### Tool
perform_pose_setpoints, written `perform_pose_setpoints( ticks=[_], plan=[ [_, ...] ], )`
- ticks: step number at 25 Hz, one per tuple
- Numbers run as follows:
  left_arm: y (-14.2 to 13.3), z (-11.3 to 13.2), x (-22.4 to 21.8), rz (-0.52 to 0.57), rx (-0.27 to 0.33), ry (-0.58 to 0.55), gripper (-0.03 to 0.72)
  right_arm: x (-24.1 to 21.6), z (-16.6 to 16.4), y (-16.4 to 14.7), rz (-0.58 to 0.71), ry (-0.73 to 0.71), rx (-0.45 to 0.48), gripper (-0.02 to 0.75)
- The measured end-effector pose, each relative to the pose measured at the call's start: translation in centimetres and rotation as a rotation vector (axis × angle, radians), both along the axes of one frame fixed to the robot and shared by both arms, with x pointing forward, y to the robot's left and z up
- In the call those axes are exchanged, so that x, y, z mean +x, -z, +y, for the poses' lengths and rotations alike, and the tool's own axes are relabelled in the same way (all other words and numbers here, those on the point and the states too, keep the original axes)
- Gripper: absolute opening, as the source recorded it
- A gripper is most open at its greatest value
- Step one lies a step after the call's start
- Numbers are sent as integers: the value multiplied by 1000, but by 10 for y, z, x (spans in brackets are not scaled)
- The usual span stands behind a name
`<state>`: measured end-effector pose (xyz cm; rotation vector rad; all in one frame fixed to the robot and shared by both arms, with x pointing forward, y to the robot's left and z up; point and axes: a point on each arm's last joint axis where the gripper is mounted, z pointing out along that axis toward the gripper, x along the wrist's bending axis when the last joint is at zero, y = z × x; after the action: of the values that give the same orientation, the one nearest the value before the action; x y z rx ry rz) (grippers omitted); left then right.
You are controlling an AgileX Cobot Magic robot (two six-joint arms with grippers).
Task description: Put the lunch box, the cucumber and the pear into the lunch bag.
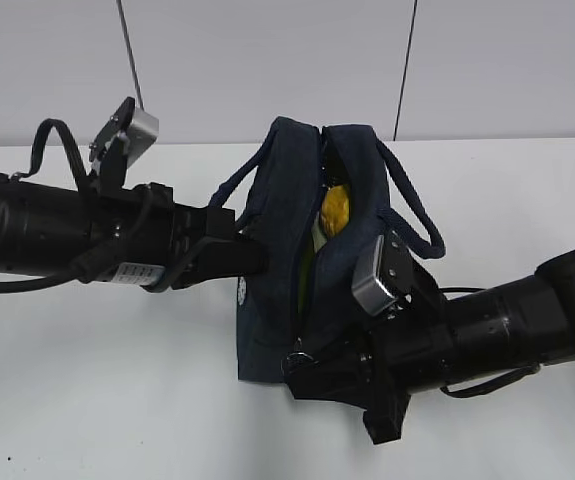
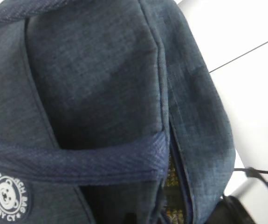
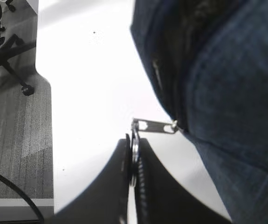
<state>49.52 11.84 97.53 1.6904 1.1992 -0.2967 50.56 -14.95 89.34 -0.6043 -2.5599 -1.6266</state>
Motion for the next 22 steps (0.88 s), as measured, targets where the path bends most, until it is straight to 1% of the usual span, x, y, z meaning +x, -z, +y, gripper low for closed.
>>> perform_pose_setpoints(
  ticks=[7,10,12,14,16,18,20,22],
  plan=[
    [0,0,0,0,0,0,-12,-18,-5,-28,-49,7,16,6],
    [0,0,0,-1,0,0,3,-20,-8,-39,-75,30,-5,6],
    [0,0,0,-1,-1,1,31,-21,-9,-47,-105,42,-15,6],
    [0,0,0,0,-3,5,92,-21,-10,-54,-125,52,-18,6],
    [0,0,-1,0,-6,8,175,-22,-11,-58,-138,55,-16,6],
    [0,-1,-1,0,-6,12,274,-23,-11,-60,-142,57,-12,6],
    [-1,-1,-2,-1,-8,28,347,-23,-11,-62,-146,61,-11,6],
    [-1,-2,-4,-4,-9,50,389,-23,-11,-65,-151,68,-4,6]
  ],
)
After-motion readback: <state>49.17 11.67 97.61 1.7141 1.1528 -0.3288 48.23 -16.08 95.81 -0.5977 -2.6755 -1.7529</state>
